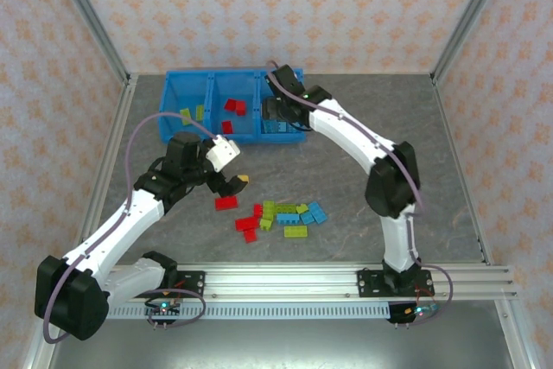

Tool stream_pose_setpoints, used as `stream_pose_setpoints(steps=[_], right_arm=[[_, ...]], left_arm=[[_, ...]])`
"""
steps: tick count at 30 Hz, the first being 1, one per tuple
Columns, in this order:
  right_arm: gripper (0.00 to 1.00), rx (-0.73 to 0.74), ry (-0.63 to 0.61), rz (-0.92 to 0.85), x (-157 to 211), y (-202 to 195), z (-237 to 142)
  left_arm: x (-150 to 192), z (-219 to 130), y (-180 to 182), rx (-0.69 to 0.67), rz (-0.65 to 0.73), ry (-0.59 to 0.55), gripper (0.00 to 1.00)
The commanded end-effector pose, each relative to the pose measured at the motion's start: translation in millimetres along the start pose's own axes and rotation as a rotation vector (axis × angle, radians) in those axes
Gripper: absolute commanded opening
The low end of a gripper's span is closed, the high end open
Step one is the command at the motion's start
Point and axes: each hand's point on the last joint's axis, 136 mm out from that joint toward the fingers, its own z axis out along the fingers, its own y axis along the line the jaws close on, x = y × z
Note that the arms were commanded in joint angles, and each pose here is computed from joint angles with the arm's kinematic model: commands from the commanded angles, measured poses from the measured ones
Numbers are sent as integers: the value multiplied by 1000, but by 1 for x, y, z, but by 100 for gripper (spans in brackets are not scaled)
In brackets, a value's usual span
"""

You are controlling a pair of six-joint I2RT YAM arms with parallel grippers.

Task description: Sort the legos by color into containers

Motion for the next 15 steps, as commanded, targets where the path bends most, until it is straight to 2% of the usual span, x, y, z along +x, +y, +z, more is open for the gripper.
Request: stream_pose_setpoints(steps=[1,4,6,8,15], right_arm=[[52,52,-14,-29,-14,-9,26],[59,78,-22,-18,-25,-16,37],[68,73,-25,-16,-28,-17,38],[72,66,-27,-22,-31,-17,36],[79,48,-74,-26,-50,-13,8]], left_arm=[[-5,-1,5,-32,34,-24,100],[-4,-2,7,-47,33,-17,100],[-5,-3,9,-59,34,-18,100],[-5,-3,10,-62,35,-21,100],[-3,2,11,-55,21,-8,100]])
